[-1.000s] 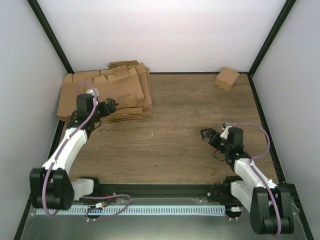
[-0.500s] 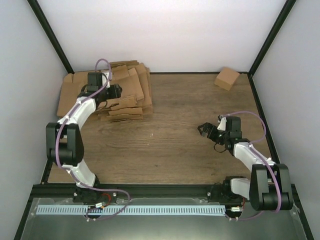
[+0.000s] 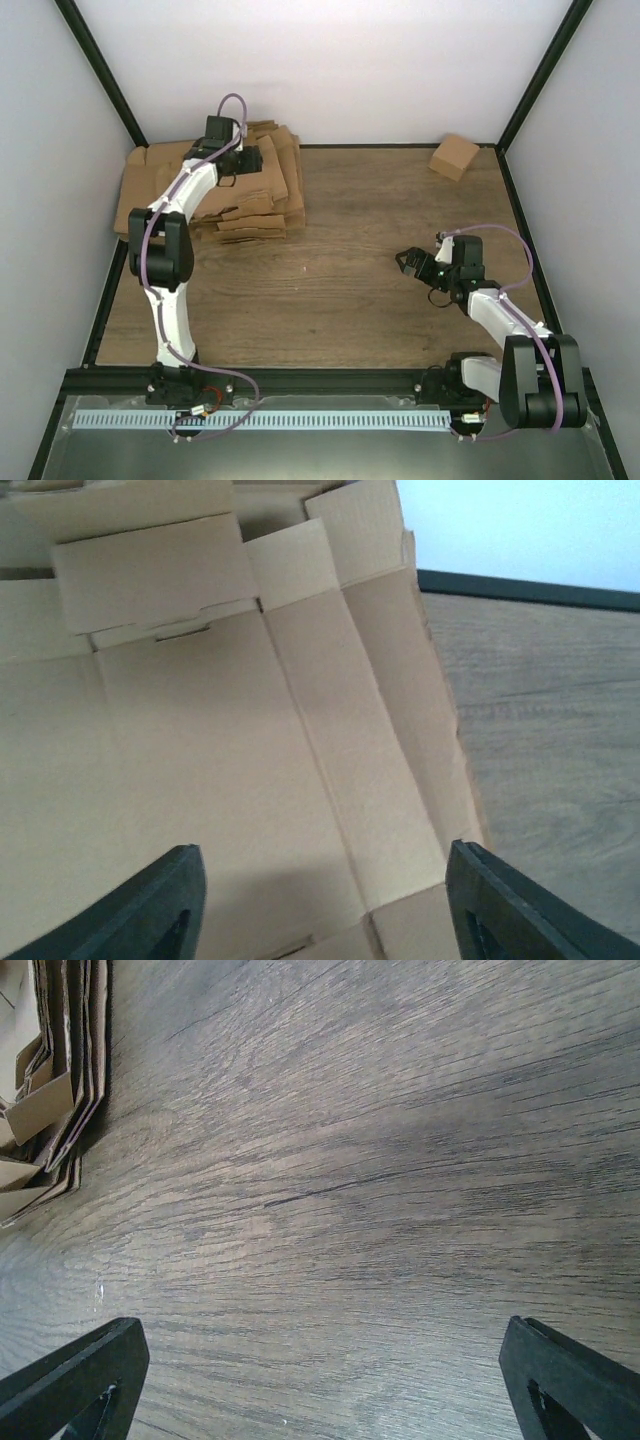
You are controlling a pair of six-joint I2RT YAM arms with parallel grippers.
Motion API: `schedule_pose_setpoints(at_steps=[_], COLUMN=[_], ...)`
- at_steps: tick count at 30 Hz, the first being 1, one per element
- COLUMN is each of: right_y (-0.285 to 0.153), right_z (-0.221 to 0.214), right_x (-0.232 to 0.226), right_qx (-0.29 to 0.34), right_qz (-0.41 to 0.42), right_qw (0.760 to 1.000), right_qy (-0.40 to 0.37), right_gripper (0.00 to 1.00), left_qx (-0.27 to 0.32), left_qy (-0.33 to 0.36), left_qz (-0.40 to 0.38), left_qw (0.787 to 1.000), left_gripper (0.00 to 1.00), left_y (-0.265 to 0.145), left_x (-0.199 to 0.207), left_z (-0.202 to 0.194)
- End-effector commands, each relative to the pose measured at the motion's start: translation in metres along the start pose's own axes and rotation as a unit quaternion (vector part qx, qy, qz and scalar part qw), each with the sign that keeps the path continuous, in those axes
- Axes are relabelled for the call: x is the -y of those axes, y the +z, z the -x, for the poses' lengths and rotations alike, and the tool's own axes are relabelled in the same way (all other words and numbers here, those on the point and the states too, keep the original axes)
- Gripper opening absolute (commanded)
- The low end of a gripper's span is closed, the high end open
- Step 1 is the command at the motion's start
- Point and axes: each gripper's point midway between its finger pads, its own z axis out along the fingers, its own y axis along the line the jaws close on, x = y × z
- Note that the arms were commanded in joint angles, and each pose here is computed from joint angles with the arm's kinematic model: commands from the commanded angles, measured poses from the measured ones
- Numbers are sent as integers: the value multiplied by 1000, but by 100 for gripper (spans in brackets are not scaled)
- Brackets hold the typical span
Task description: Fold the paper box
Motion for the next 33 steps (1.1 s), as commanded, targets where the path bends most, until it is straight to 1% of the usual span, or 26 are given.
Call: schedule_pose_setpoints(at_steps=[1,3,5,7,11,14,21,26,33], right_y=[0,0,-1,-1,-1,-1,-1,0,1], right_z=[1,1,1,2,2,3,3,3,4], right_x=[-4,-4,-3,-3,-3,-3,-2,-1,-1], right_qx=[3,3,5,7,7,8,9,8,9], right_qz=[7,6,5,3,2,2,0,-1,-1], right_qw=[1000,1000,1000,1000,1000,1000,1000,1000,1000], right_qy=[-7,-7,-7,-7,-6,-7,-7,-5,-6], right_gripper=[100,100,100,100,100,100,100,100,100], left_qx=[10,19,40,56,75,82,70,79,74], left_qy=[-129,-206,-276,-329,-408,-449,-492,-497,-518], left_qz=[-31,-87,-114,-121,-123,-119,-128,-122,-132], left_qw=[991,974,954,935,902,882,858,855,842], left_gripper=[73,75,76,77,77,75,75,76,77], left_y=[13,19,22,26,38,48,77,83,102], left_x=[-13,-13,-19,-27,-39,-50,-68,-74,-87], left_z=[18,24,32,37,44,49,45,44,33])
